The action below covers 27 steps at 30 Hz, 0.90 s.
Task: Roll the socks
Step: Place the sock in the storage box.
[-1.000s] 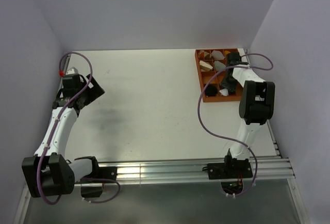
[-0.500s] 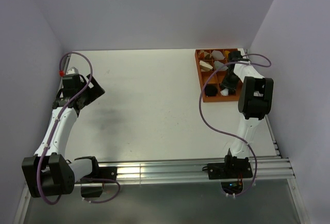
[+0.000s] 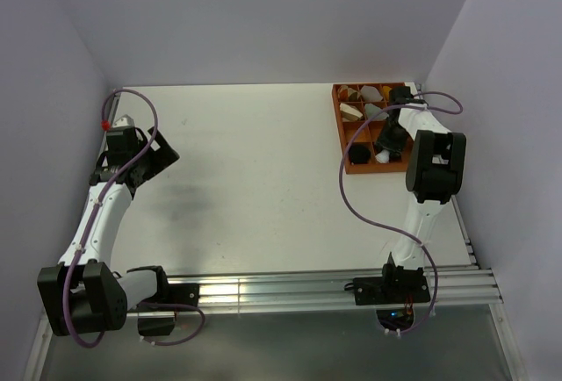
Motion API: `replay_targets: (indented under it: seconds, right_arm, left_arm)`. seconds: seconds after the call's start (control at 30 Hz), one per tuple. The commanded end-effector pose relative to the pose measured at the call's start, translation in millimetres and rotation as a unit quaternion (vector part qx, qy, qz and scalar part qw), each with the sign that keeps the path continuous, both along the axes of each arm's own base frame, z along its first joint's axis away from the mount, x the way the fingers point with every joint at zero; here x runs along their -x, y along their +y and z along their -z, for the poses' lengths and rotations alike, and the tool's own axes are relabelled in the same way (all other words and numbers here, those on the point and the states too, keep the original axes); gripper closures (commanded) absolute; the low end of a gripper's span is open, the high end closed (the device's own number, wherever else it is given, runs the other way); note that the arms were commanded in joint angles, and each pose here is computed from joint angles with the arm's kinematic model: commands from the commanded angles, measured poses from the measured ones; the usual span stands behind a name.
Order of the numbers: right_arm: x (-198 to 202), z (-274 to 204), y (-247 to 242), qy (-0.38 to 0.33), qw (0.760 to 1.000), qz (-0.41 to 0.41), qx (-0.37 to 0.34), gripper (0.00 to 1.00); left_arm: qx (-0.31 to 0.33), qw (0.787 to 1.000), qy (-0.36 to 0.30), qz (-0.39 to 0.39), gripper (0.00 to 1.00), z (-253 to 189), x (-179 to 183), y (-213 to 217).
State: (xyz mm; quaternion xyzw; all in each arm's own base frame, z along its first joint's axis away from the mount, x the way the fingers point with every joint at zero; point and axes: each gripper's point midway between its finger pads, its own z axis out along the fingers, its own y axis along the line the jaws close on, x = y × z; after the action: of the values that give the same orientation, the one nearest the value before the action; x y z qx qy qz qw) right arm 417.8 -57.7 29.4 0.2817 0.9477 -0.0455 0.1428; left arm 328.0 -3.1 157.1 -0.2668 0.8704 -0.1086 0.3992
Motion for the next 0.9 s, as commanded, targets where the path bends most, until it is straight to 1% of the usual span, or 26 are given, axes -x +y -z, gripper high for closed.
replay_targets:
  seconds: [0.0, 0.03, 0.2, 0.4, 0.67, 0.87]
  right_arm:
    - [-13.2, -30.2, -0.4, -0.039, 0.999, 0.006, -0.005, 0.52]
    - [-13.6, -31.4, -1.1, -0.041, 0.999, 0.008, -0.005, 0.49]
    - [-13.0, -34.1, -1.4, -0.043, 0.999, 0.012, -0.006, 0.41]
    - [-17.2, -53.4, -2.5, -0.063, 0.998, 0.015, -0.002, 0.37]
    - [-19.0, -77.1, -5.0, -0.086, 0.996, 0.020, 0.006, 0.33]
    - [-20.4, -66.4, -6.4, -0.077, 0.997, 0.024, 0.008, 0.35]
  left_arm:
    - [0.000, 1.000, -0.013, 0.009, 0.01, -4.4, -3.0, -0.9]
    - [0.000, 1.000, -0.013, 0.009, 0.01, -4.4, -3.0, -0.9]
    - [0.003, 1.000, -0.014, 0.011, 0.00, -4.8, -3.2, -2.1]
    - [0.004, 1.000, -0.013, 0.012, 0.01, -3.9, -3.4, -2.6]
    - [0.005, 1.000, -0.014, 0.014, 0.01, -4.0, -3.2, -2.8]
    - [0.004, 1.000, -0.014, 0.012, 0.01, -4.0, -2.5, -2.4]
